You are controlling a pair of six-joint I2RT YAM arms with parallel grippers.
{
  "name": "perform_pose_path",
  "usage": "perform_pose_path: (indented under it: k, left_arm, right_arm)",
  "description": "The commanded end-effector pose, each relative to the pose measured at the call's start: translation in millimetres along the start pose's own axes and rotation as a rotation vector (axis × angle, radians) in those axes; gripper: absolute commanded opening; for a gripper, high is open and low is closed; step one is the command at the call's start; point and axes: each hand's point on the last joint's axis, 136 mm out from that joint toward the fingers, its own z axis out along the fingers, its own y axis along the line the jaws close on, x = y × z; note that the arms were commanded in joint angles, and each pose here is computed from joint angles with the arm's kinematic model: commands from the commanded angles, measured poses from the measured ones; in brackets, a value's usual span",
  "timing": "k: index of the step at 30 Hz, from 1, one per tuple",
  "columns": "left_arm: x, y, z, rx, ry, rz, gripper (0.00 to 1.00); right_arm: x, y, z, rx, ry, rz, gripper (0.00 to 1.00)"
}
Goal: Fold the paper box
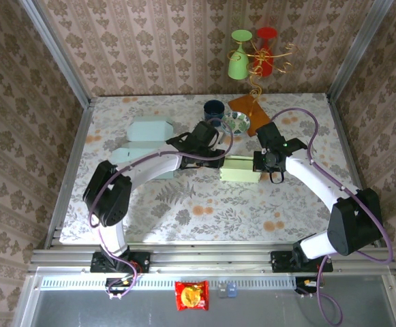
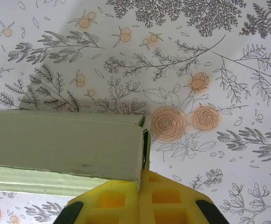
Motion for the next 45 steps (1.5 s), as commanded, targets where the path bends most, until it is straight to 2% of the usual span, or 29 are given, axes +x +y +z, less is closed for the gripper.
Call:
perform_pose_path:
  k: [1,5,12,17,21,27,30,38,45]
  left_arm:
    - [52.7,12.7,17.9,-0.043,0.158,-0.06,0.0]
    - [55.5,14.6,18.4,-0.061,0.148,-0.071,0.0]
    - [60.8,23.5,15.9,-0.093,0.119,-0.092,0.0]
    - [61.4,27.7,13.3,-0.114,0.101,-0.089,0.0]
    - [63.2,28.0,15.3,-0.121,0.095,-0.082,0.0]
    - [63.3,28.5,16.6,-0.127,0.08,-0.091,0.0]
    - [60.6,28.1,15.5,-0.13,0.07,-0.087,0.0]
    - [58.2,24.1,12.2,-0.151,0.06,-0.061,0.0]
    - [54.9,19.2,10.0,-0.196,0.049,-0.032,0.0]
  right_arm:
    - [9.0,0.0,-4.5,0.013,0.033,-0.008,0.0]
    - [7.7,0.7,-8.4,0.009,0.034,0.009,0.01]
    - [9.9,4.6,-16.8,-0.026,0.035,0.068,0.13]
    - [14.7,5.6,-16.2,-0.036,0.052,0.108,0.28]
    - [11.1,13.9,-33.8,-0.114,0.016,0.185,0.38]
    - [13.7,22.3,-46.6,-0.219,-0.001,0.33,0.44]
    - [12.5,23.8,-50.9,-0.277,-0.002,0.45,0.48]
    - [-8.0,12.0,-66.7,-0.45,-0.051,0.913,0.6]
    - [-4.5,5.3,-48.9,-0.594,0.072,1.27,0.68]
